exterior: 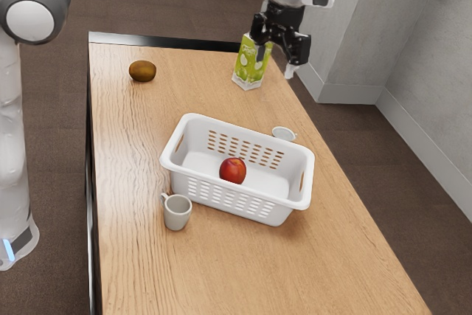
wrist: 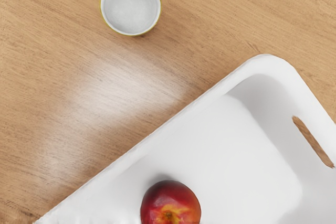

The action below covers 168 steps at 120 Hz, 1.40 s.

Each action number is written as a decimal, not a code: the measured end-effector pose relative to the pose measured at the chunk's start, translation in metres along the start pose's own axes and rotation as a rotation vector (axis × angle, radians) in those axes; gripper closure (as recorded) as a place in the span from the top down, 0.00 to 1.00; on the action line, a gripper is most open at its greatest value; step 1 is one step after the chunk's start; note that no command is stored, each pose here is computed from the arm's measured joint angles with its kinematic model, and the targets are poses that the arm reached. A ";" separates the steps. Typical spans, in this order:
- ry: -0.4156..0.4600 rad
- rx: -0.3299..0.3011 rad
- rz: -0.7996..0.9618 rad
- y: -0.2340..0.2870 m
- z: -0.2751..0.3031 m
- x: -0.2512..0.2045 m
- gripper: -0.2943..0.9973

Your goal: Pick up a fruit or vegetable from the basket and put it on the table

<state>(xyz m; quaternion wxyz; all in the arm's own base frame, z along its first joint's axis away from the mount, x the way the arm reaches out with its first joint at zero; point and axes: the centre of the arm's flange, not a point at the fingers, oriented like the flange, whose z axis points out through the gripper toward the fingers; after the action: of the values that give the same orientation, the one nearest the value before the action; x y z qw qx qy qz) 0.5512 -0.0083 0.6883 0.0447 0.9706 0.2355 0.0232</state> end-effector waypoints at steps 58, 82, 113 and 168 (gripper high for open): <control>-0.155 0.100 -1.062 0.011 0.065 -0.007 0.77; -0.112 0.063 -1.224 -0.010 0.096 -0.018 0.77; -0.075 -0.014 -1.178 0.011 0.082 -0.045 0.77; -0.114 0.008 -0.839 0.008 0.145 -0.074 0.77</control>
<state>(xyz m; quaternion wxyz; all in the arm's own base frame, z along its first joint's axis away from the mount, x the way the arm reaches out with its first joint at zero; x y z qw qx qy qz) 0.4990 -0.0601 0.5428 0.0593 0.7905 0.6074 -0.0516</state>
